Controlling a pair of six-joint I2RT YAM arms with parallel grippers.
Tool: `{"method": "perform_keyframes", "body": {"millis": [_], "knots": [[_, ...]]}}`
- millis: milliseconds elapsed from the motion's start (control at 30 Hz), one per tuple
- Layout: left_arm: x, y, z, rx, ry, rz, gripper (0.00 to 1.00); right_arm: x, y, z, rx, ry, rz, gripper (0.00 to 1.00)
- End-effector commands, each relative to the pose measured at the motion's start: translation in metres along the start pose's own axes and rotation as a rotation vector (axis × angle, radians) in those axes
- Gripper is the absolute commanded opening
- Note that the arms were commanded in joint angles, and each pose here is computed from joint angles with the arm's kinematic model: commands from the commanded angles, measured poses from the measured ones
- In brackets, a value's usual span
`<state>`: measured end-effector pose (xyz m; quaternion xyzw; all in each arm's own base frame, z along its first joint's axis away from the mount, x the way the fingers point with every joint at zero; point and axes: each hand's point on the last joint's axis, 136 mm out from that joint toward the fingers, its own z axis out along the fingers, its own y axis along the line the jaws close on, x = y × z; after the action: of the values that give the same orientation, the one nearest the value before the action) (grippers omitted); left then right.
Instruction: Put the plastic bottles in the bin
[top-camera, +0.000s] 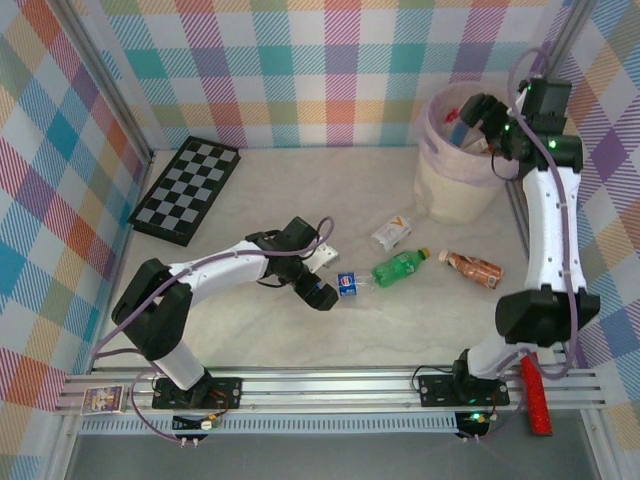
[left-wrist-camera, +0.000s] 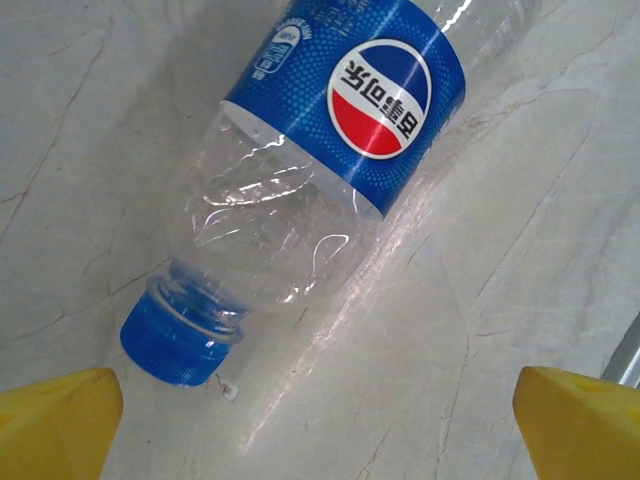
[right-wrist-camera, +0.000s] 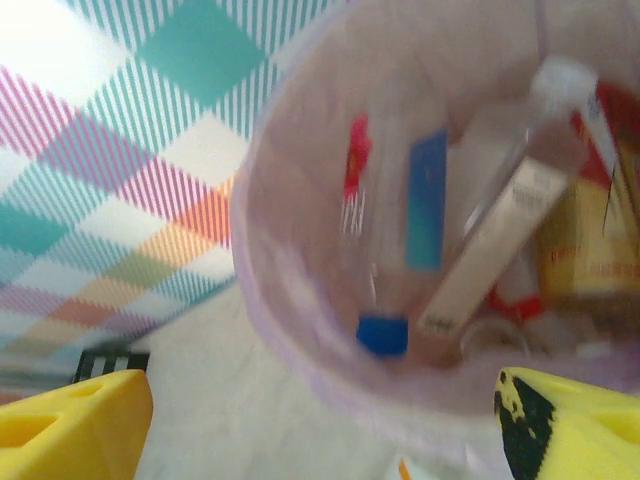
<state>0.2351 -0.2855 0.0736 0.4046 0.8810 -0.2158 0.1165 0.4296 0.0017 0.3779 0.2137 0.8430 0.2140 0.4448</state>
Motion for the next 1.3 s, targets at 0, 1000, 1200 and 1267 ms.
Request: {"method": "perform_keyframes", "body": {"millis": [0,1000,1200,1267], "knots": [[-0.005,-0.002,0.001,0.002,0.022,0.061,1.0,0.041,-0.004,-0.009,-0.041,0.088,-0.001,0.89],[-0.024,-0.002,0.052,0.008,0.026,0.137,0.57,0.157,-0.017,-0.045,-0.18,0.31,0.186,0.88],[-0.022,-0.001,0.041,-0.008,0.016,0.101,0.53,0.168,-0.011,-0.049,-0.226,0.347,0.218,0.88],[-0.022,0.002,0.033,-0.008,-0.004,0.066,0.51,0.174,-0.008,-0.049,-0.246,0.365,0.224,0.88]]}}
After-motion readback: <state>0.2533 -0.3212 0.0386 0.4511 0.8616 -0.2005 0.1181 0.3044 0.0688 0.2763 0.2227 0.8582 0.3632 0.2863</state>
